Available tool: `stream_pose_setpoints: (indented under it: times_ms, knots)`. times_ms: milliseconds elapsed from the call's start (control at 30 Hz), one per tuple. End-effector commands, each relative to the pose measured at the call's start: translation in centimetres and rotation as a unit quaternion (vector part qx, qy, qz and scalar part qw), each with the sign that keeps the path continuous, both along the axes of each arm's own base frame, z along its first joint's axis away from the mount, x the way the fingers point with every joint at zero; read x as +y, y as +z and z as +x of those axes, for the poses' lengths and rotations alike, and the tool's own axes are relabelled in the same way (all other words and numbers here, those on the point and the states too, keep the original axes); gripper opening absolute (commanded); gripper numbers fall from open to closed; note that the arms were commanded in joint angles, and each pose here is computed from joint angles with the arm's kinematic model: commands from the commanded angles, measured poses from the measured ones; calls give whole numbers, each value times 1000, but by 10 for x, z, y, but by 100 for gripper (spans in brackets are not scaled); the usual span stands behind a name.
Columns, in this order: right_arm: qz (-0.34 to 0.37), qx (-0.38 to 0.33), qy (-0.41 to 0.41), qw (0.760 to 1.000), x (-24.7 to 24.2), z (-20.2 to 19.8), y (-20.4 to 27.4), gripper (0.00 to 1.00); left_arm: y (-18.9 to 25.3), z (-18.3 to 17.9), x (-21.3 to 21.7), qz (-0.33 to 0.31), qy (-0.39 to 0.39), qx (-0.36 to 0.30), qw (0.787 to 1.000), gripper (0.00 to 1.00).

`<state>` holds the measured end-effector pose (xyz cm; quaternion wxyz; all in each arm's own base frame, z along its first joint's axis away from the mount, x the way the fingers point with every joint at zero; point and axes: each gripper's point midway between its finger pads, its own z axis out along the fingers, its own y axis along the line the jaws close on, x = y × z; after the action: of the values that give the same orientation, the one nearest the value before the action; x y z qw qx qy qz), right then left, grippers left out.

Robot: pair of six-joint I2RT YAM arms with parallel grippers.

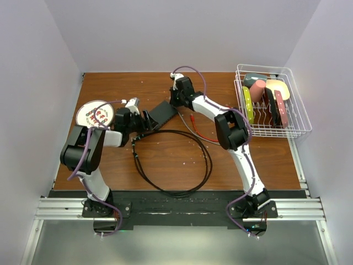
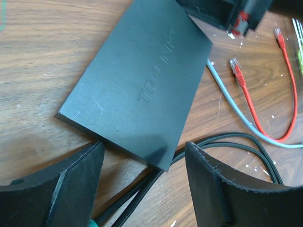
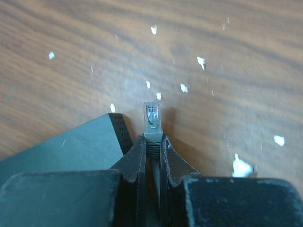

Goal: Insert the plug into the switch port

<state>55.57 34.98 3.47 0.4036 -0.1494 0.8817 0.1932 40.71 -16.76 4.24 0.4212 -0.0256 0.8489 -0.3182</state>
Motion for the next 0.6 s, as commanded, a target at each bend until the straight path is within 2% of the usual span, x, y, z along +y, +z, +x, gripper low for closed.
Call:
stream_pose_setpoints:
  times_ms: [0, 233, 400, 467, 567]
  knots:
    - [2, -37, 5, 999, 11, -17, 57, 0, 62, 19, -7, -10, 4, -98, 995, 75]
    - [-22, -94, -9, 995, -21, -25, 112, 0, 79, 29, 22, 47, 69, -114, 990, 77]
    - [-31, -96, -4, 995, -37, -50, 122, 0, 80, 35, 36, 59, 82, -121, 988, 78]
    - [-14, -114, 16, 993, -36, -61, 143, 0, 75, 43, 37, 61, 75, -115, 989, 78]
    - [-8, -91, 59, 994, -29, -83, 134, 0, 66, 57, 41, 55, 69, -111, 990, 78]
